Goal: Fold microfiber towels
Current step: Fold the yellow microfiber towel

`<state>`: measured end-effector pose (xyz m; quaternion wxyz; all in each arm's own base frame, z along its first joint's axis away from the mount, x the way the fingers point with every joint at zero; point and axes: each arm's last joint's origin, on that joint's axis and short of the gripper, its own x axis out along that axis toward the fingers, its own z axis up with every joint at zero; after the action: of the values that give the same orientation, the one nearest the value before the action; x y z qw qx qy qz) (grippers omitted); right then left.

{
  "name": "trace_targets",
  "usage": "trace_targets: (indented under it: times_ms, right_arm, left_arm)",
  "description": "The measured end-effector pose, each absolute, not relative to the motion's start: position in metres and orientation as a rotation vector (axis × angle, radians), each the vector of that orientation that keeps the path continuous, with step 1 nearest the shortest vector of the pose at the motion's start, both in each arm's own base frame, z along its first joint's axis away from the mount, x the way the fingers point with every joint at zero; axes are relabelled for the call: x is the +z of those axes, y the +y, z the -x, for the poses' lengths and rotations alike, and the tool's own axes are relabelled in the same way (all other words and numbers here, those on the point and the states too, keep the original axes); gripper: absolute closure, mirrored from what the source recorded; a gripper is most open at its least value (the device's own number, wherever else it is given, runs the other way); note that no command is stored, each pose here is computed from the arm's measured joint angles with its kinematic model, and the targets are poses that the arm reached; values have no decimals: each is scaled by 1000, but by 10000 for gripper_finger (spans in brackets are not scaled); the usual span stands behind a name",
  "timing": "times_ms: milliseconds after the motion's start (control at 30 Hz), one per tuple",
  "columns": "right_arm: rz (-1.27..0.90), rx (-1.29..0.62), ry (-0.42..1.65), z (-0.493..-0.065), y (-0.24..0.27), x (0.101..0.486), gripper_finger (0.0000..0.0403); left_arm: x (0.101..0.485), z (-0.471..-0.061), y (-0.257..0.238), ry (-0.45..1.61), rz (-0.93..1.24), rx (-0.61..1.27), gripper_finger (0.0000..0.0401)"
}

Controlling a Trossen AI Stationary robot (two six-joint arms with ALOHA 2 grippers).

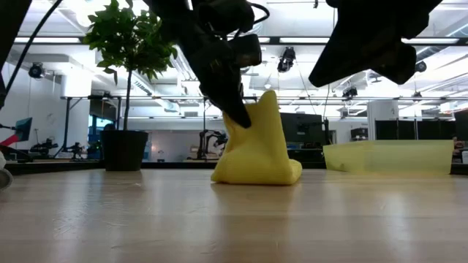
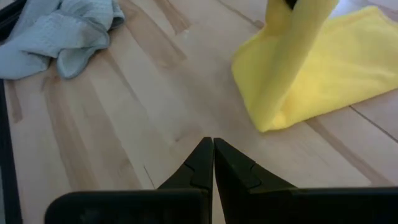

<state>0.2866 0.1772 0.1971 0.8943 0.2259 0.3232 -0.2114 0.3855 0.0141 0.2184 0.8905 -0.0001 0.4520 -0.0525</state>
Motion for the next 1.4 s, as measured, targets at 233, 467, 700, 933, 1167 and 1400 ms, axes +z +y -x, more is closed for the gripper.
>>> trace_targets:
  times_ms: [233,467,700,933,1167,1400]
  right_arm:
    - [-436,-546,611,-289,163,193,393]
    - [-744,-817,510,-287,108,151,394]
    - [-1052,-664,412,-286,78,119,394]
    - [-1099,-640,461,-281,72,110,394]
    - [-1114,-608,505,-284,70,107,394]
    - [-1111,-586,577,-291,68,100,394]
  left_arm:
    - [221,-386,16,929,-33,-121,401]
    - [222,-385,16,933,-32,-120,401]
    - [225,-384,17,925,-37,-121,401]
    - [229,-384,19,910,-73,-130,401]
    - [230,-385,25,901,-68,-113,401]
    - [231,-385,34,883,-60,-90,401]
